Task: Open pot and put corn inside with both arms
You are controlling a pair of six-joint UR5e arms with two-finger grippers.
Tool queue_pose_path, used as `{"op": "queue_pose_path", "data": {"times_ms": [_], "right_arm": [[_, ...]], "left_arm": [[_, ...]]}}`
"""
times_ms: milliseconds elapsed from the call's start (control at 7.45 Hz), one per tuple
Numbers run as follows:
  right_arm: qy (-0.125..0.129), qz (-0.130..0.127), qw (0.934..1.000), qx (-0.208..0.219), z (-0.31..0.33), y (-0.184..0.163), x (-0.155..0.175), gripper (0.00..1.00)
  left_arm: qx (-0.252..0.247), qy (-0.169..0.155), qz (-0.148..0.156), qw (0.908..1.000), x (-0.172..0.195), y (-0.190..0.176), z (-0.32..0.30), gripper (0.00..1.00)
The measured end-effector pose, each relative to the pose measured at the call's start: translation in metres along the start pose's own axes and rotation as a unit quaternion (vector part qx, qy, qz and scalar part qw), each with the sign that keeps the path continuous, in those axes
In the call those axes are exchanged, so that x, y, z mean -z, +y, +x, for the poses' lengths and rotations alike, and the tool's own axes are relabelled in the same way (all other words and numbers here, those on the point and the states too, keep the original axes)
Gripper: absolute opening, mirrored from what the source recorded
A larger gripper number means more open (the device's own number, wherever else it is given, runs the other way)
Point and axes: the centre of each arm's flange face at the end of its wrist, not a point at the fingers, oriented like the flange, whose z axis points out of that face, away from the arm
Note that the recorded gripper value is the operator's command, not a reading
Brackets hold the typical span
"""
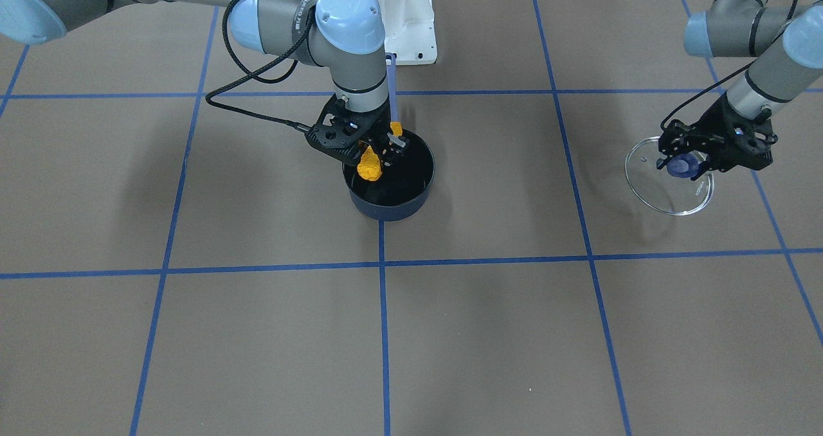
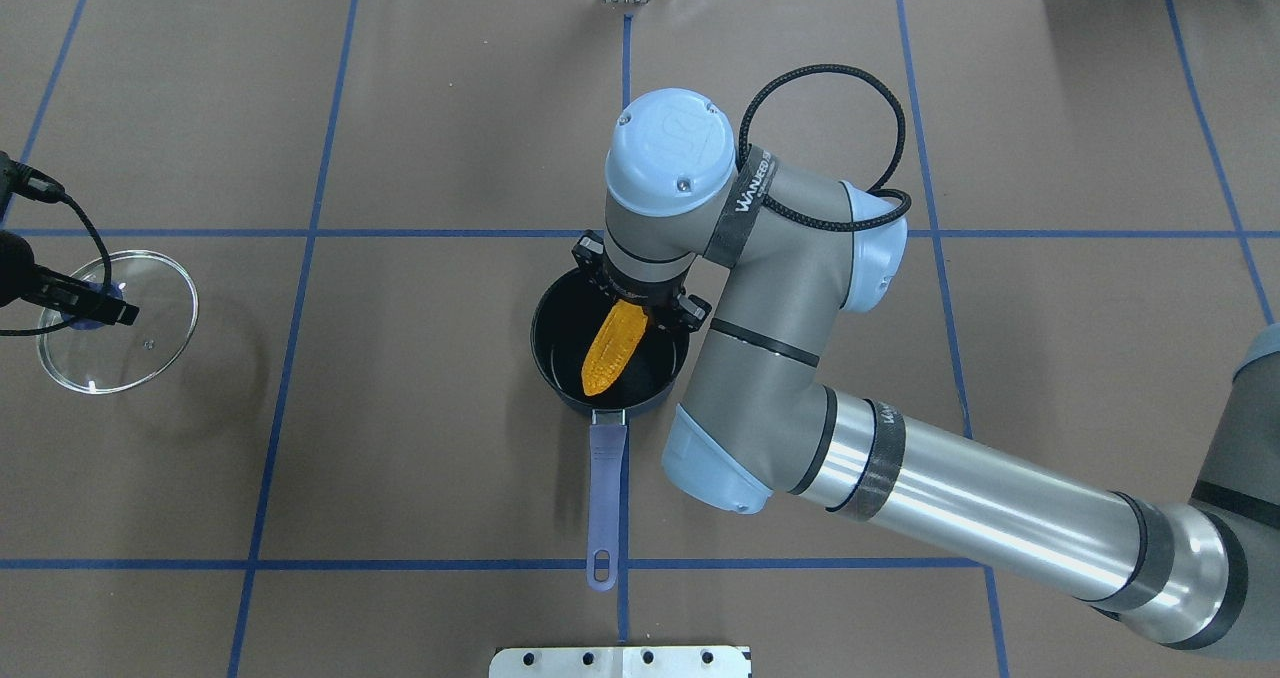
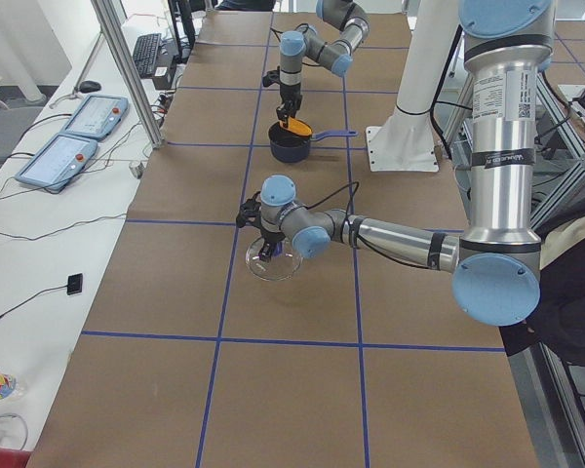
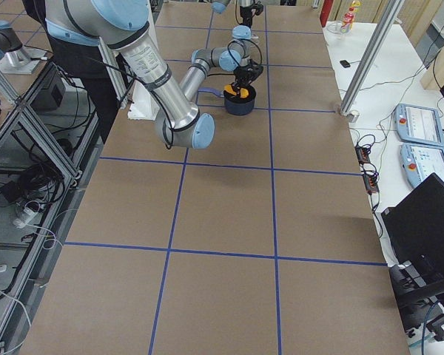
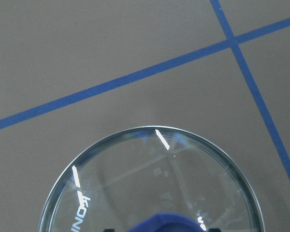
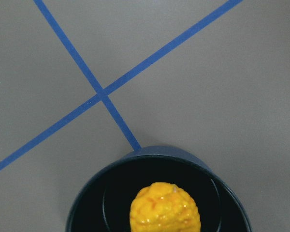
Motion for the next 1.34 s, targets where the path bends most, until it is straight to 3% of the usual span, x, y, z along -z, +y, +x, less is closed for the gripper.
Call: {"op": "queue_pose_path", "data": {"times_ms": [403,1074,1342], "right_arm": [[-0.006,0.002,1.0000,0.005,-0.002,0.003,-0.014,0.27],[-0.008,0.008,0.9999,0.008,-0.010,-0.006,-0.016,0.27],[-0.005,0.013,0.9999,0.007,-0.012,-0.018,-0.017,0.33]], "left_arm": [[0.005,0.000,0.000,1.0000,-0.001,-0.001,0.001,0.37],[0.005,0.000,0.001,1.0000,-0.001,-0.002,0.001,0.37],[0.005,-0.001,0.001,1.0000,-0.001,-0.002,0.001,0.37]]}}
